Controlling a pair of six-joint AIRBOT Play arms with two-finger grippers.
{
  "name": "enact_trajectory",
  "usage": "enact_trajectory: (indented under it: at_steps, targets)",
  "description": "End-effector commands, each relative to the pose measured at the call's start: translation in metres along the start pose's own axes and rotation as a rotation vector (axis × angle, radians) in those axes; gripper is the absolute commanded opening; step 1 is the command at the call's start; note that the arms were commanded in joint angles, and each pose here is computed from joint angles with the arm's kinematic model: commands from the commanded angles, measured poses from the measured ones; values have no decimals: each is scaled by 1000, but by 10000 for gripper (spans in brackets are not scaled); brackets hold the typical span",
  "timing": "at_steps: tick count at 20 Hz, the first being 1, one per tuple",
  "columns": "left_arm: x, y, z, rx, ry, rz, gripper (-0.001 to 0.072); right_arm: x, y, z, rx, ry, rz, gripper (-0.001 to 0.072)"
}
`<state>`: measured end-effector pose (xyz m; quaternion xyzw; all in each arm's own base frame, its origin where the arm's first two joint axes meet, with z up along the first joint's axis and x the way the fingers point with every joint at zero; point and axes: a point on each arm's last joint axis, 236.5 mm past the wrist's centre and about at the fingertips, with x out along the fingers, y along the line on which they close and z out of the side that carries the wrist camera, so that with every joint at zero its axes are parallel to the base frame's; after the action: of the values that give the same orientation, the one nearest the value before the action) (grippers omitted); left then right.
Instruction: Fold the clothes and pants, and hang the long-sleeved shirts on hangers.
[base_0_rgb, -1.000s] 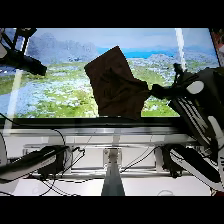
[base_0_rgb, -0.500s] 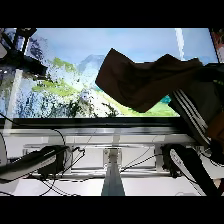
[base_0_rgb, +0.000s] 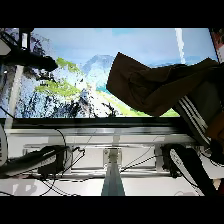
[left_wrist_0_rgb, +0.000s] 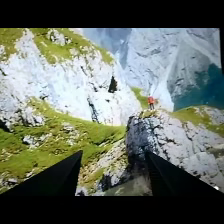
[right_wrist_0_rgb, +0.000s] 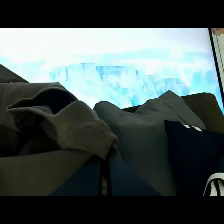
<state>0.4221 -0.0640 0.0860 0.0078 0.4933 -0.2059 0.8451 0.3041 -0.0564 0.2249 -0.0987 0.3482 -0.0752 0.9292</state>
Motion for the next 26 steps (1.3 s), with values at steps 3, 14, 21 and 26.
enact_trajectory:
  at_steps: [3, 14, 21, 26]
  targets:
    - [83, -70, 3, -236, 79, -358, 519, -1, 0, 0, 2, -2, -1, 14]
    - [231, -170, -50, -133, 217, -398, 519, -1, 0, 0, 2, -2, 0, 14]
    - [249, -202, -26, -98, 77, -358, 233, -1, 0, 0, 3, -2, 1, 14]
    - [211, -174, 16, -114, -37, -333, 9, -1, 0, 5, 3, -20, 1, 14]
